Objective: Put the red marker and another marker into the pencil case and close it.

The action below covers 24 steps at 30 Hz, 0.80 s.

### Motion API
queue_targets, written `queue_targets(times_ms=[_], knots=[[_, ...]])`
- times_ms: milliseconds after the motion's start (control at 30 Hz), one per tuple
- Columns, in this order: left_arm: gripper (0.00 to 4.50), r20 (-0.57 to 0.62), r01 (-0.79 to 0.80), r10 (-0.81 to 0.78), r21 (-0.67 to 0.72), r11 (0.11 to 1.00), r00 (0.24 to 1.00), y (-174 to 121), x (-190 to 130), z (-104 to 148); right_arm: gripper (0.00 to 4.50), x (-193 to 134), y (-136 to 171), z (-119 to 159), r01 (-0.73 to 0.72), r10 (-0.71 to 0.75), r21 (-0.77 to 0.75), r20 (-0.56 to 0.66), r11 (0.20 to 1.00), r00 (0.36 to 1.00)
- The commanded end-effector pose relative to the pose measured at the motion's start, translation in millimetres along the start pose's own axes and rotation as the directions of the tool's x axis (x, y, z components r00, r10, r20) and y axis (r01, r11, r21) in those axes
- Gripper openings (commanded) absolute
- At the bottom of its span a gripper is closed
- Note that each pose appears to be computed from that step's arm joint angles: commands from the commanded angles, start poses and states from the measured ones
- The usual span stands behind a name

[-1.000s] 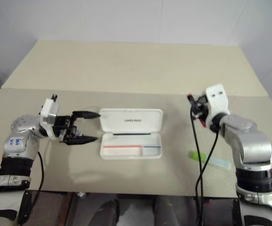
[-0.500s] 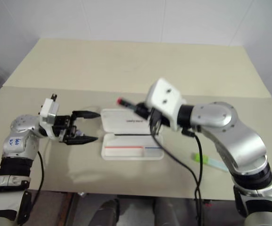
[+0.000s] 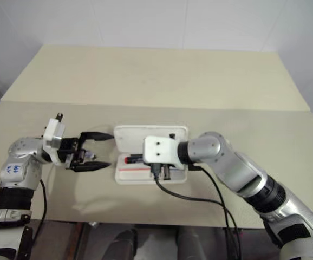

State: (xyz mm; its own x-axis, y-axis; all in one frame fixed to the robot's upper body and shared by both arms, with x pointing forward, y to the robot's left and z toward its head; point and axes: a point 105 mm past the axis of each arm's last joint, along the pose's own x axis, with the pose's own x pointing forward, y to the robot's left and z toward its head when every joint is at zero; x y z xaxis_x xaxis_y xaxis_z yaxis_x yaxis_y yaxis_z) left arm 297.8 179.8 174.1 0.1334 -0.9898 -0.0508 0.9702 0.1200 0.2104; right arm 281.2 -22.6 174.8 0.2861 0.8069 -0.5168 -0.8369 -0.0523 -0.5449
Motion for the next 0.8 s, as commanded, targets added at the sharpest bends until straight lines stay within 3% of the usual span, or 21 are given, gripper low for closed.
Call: queue_targets(times_ms=[33, 267, 633, 800], knots=[[4.50, 0.010, -0.013, 0.012, 0.051, 0.999, 1.000, -2, -5, 13, 0.57, 4, -3, 4, -0.004, 0.004, -0.069, 0.003, 0.998, 1.000], [4.50, 0.010, -0.021, 0.021, 0.050, 0.999, 1.000, -3, -7, 14, 0.57, 14, -10, -2, 0.008, -0.009, -0.076, -0.012, 0.997, 1.000], [4.50, 0.007, -0.029, 0.029, 0.046, 0.998, 1.000, -3, -8, 14, 4.29, 7, -6, 9, -0.018, 0.020, -0.035, 0.053, 0.999, 0.998], [4.50, 0.010, -0.027, 0.027, 0.046, 0.999, 1.000, -2, -6, 14, 4.45, -6, -4, 21, -0.021, 0.019, 0.018, 0.126, 1.000, 0.992]])
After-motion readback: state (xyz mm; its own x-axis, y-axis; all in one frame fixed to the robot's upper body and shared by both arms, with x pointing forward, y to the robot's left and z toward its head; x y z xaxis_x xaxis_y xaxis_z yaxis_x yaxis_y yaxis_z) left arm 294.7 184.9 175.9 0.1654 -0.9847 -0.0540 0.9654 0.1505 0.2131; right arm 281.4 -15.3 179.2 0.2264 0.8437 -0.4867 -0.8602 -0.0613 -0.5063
